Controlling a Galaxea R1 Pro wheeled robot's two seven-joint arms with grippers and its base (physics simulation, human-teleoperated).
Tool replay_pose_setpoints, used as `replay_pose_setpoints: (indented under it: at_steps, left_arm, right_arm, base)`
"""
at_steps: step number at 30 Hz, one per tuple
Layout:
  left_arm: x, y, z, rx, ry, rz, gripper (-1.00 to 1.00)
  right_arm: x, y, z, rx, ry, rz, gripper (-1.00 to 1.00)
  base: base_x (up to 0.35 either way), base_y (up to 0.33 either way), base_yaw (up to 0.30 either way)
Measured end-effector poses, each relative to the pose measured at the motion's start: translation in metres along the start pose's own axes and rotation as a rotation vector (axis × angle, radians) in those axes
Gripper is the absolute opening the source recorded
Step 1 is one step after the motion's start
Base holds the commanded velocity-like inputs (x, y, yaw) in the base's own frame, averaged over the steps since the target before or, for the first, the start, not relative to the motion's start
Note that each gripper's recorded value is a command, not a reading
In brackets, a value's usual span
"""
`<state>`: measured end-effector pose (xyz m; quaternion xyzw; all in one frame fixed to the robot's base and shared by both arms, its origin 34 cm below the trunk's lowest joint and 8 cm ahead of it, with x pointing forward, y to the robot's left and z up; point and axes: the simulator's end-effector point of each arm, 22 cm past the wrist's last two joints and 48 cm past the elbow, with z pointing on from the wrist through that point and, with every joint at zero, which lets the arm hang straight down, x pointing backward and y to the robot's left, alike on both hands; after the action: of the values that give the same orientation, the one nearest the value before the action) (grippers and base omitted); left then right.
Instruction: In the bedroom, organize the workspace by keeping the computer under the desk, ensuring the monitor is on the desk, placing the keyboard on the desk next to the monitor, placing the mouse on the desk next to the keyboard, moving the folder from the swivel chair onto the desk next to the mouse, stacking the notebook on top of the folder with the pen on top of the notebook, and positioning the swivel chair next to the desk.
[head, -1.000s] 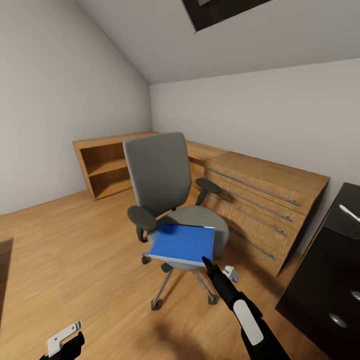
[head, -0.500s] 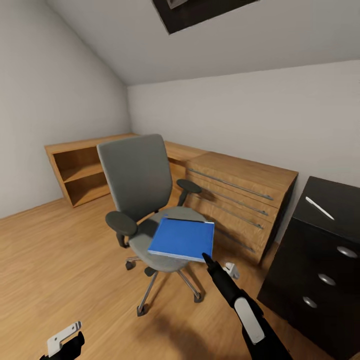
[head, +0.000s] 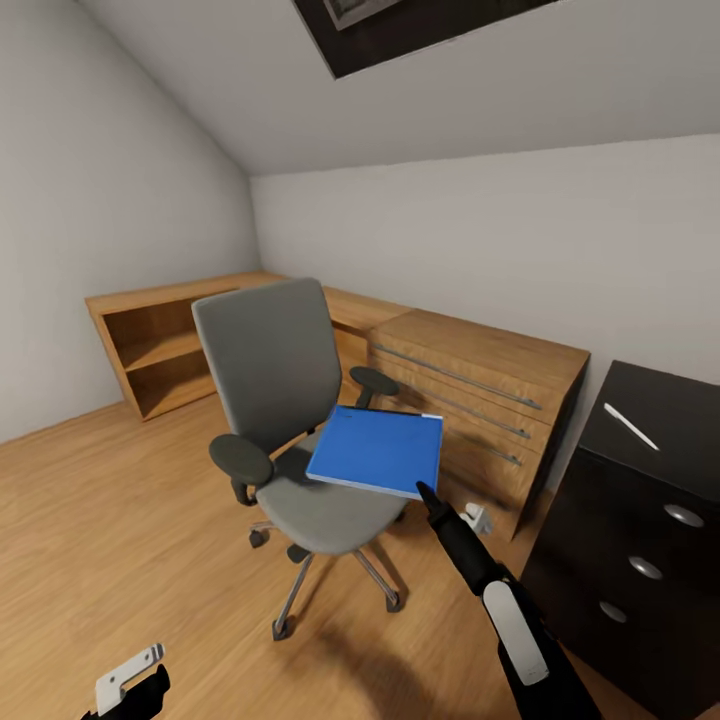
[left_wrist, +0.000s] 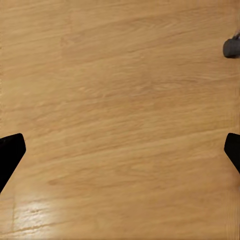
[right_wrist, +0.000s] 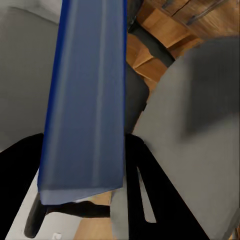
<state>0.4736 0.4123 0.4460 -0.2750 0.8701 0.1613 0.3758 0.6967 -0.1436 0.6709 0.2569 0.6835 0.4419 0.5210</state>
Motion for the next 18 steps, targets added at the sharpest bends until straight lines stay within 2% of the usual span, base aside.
replay_pose_setpoints:
  at_steps: [2, 4, 9, 14, 18]
  left_arm:
    - [0.003, 0.002, -0.002, -0.006, 0.014, 0.007, 1.00]
    - [0.021, 0.010, -0.003, -0.024, 0.055, 0.029, 1.00]
    - [0.034, 0.013, -0.010, -0.034, 0.101, 0.048, 1.00]
    - [0.039, 0.017, -0.016, -0.045, 0.126, 0.061, 1.00]
    - [0.042, 0.021, -0.021, -0.054, 0.143, 0.070, 1.00]
  right_arm:
    - [-0.009, 0.012, -0.004, -0.016, -0.017, -0.011, -1.00]
    - [-0.023, 0.029, -0.016, -0.037, -0.053, -0.032, -1.00]
    - [-0.055, 0.059, -0.038, -0.025, -0.126, -0.083, -1.00]
    - [-0.073, 0.085, -0.045, -0.034, -0.162, -0.136, -1.00]
    - [-0.084, 0.116, -0.046, -0.070, -0.197, -0.127, -1.00]
  base:
    - [0.000, 0.000, 0.000]
    - [0.000, 0.000, 0.000]
    - [0.000, 0.000, 0.000]
    - [0.000, 0.000, 0.000]
    - [0.000, 0.000, 0.000]
